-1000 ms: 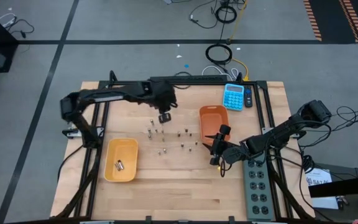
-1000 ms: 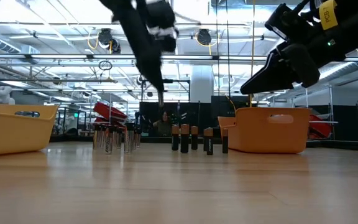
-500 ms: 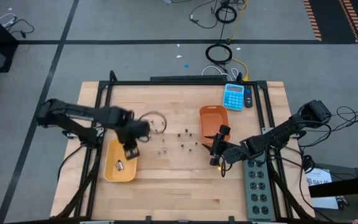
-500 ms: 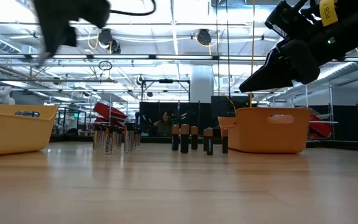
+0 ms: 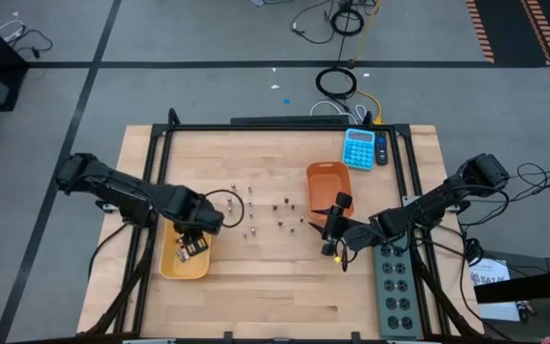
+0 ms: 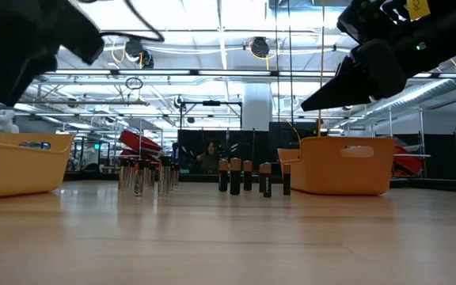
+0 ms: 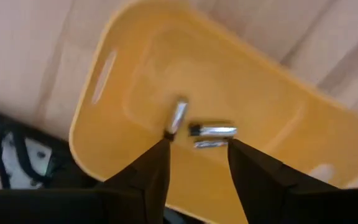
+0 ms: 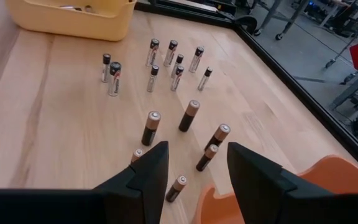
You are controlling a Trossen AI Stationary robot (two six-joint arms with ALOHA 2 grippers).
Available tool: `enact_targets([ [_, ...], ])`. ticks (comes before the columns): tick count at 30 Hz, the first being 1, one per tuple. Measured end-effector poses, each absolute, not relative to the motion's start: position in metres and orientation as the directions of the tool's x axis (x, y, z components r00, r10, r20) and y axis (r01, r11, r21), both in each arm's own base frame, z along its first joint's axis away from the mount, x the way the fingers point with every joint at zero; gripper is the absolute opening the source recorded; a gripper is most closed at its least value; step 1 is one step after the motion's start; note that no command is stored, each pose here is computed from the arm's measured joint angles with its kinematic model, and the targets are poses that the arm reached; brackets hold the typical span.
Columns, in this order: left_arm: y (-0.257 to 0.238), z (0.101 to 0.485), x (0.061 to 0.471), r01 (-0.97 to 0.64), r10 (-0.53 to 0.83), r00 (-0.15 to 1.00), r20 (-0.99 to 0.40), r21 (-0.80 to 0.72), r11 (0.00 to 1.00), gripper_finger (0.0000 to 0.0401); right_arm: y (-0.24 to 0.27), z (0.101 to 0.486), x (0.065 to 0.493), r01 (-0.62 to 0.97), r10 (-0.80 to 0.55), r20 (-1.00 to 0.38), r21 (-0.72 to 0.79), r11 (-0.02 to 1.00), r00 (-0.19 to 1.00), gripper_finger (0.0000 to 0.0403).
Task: Sort batteries
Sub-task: Put the silver black battery into the yellow bin
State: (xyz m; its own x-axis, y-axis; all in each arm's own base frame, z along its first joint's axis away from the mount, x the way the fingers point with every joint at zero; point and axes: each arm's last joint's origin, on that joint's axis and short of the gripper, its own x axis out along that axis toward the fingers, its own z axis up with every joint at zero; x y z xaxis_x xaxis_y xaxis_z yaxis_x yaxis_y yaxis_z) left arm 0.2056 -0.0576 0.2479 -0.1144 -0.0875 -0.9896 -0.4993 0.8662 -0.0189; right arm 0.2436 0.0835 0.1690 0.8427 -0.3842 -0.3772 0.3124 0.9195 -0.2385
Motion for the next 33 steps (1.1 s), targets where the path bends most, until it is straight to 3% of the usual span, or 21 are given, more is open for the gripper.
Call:
enact_targets([
  [4,-0.057,0.266,0.214,-0.449,-0.033,-0.013,-0.999,-0.024,0.893,0.0174,0.083,0.169,0.244,0.315,-0.387,-0.375,-0.24,0.918,0.842,0.0155],
  [10,-0.042,0.279,0.231,-0.409,0.184,0.171,-0.968,0.1,0.907,0.0174,0.083,0.169,0.244,0.292,-0.389,-0.373,-0.289,0.912,0.842,0.0155],
  [16,-0.021,0.281,0.242,-0.393,0.577,0.269,-0.771,0.458,0.797,0.0175,0.074,0.183,0.243,0.306,-0.437,-0.321,-0.386,0.87,0.84,0.0155],
  [19,-0.013,0.283,0.246,-0.377,0.681,0.286,-0.674,0.574,0.727,0.0175,0.062,0.196,0.241,0.334,-0.461,-0.286,-0.396,0.855,0.84,0.0155],
  [25,0.007,0.285,0.258,-0.289,0.67,0.32,-0.67,0.604,0.743,0.0175,0.035,0.202,0.243,0.36,-0.456,-0.197,-0.383,0.85,0.868,0.0155],
  [33,0.035,0.282,0.261,-0.235,0.461,0.355,-0.814,0.399,0.886,0.0175,0.028,0.201,0.24,0.401,-0.448,-0.077,-0.334,0.853,0.891,0.0155],
])
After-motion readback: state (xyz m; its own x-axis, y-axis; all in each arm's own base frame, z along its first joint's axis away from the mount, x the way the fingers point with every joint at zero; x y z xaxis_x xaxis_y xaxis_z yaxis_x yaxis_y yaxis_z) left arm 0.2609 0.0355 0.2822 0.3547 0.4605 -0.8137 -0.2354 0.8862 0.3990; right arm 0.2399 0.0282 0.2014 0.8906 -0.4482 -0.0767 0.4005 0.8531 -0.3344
